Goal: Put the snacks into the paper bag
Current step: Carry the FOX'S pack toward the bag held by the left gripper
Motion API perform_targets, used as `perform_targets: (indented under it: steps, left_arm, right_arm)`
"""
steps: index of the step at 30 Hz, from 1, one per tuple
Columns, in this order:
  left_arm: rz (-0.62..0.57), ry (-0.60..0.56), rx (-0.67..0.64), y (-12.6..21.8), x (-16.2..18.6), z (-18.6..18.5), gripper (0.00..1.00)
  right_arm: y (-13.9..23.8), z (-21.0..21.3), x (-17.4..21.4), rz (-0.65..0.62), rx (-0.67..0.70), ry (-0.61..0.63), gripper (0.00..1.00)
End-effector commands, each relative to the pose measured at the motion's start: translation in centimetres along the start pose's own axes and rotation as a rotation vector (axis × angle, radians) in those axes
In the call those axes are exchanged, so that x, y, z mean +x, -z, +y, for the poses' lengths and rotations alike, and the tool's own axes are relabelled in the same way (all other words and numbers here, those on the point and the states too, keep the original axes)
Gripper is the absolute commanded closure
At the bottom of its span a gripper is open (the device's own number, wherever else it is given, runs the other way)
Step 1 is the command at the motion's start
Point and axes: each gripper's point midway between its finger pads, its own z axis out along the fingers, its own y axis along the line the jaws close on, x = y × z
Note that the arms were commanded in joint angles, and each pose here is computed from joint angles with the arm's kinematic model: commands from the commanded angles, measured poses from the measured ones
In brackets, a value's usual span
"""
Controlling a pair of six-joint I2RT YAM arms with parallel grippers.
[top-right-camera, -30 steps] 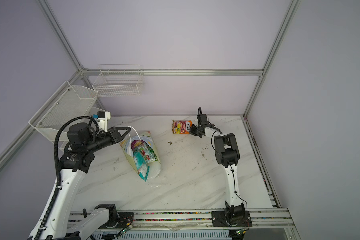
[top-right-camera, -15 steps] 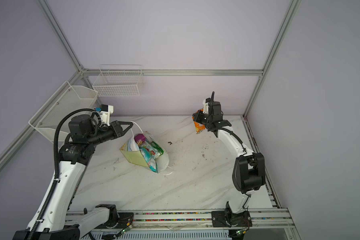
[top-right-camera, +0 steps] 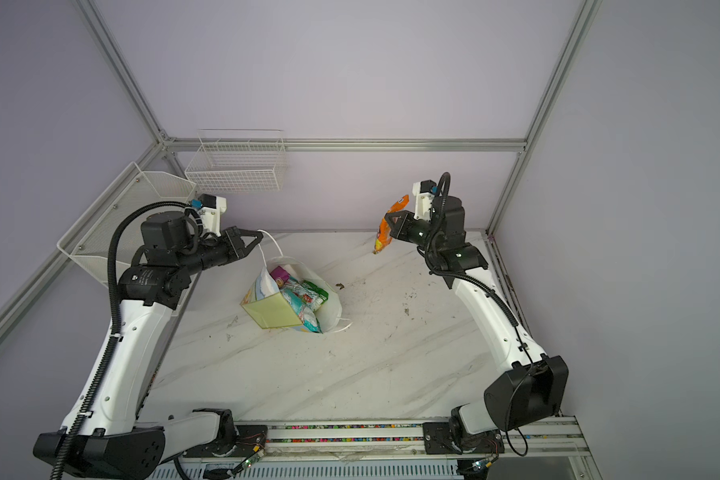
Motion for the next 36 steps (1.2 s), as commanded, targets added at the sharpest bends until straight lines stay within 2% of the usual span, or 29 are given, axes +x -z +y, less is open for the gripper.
perform_targets:
  steps: [1, 15, 29, 36]
  left_arm:
    - [-0.169, -0.144, 0.045, 2.8, -4.7, -3.7, 0.95]
    - [-0.180, -0.127, -0.036, 2.9, -5.6, -0.7, 0.95]
    - [-0.200, -0.050, -0.119, 3.9, -5.3, 3.4, 0.97]
    - [-0.214, -0.031, -0.140, 4.5, -5.3, 4.5, 0.97]
  right_arm:
    - [1.4, 4.6, -1.4, -0.034, -0.099, 0.068, 1.00]
    - [3.0, 12.7, -1.0, -0.020, -0.232, 0.190, 1.00]
    - [3.2, 17.1, 0.5, 0.004, -0.337, 0.240, 1.00]
    - [1.8, 19.2, 2.6, 0.057, -0.395, 0.259, 1.00]
